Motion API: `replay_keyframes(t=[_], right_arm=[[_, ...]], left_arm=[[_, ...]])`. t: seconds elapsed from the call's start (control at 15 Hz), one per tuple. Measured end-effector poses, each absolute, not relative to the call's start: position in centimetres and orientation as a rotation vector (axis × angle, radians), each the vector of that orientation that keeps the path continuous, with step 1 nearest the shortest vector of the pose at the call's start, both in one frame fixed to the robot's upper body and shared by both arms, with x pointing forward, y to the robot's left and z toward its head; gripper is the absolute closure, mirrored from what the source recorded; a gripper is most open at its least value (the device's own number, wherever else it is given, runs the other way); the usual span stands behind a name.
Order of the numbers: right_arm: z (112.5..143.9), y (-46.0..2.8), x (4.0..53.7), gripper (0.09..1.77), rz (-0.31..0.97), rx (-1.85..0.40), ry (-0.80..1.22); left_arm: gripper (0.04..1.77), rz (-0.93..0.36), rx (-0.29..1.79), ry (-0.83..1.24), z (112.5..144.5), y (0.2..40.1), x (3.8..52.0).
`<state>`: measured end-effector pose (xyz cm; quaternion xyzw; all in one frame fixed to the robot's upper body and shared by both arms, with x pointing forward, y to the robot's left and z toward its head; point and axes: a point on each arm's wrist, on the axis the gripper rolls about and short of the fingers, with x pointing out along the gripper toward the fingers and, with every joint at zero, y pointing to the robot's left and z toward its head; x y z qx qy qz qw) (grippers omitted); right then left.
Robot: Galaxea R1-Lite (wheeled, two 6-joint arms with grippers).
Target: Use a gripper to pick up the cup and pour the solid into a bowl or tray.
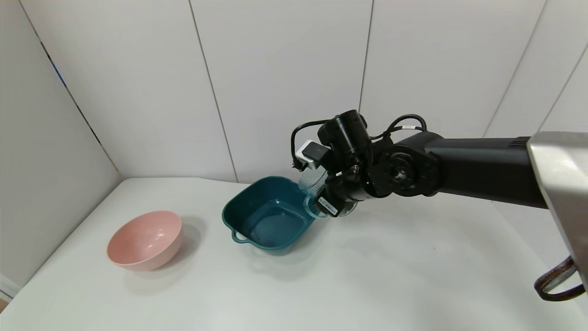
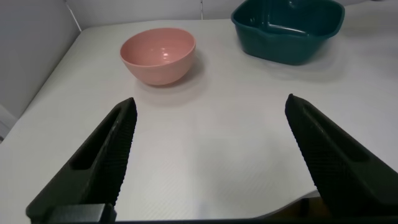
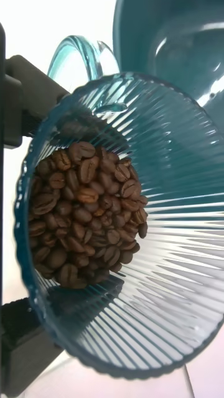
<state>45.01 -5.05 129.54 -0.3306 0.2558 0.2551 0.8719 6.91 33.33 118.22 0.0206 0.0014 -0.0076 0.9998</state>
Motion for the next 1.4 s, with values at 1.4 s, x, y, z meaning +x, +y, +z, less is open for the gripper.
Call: replay_keyframes(t=[1.4], right_arm=[[126.2,-0.1,44.1,0.48,0.190,-1.215,0.433]], left_arm=[[0.09,-0.016,0.041,0.003,118.2,33.3,6.9]])
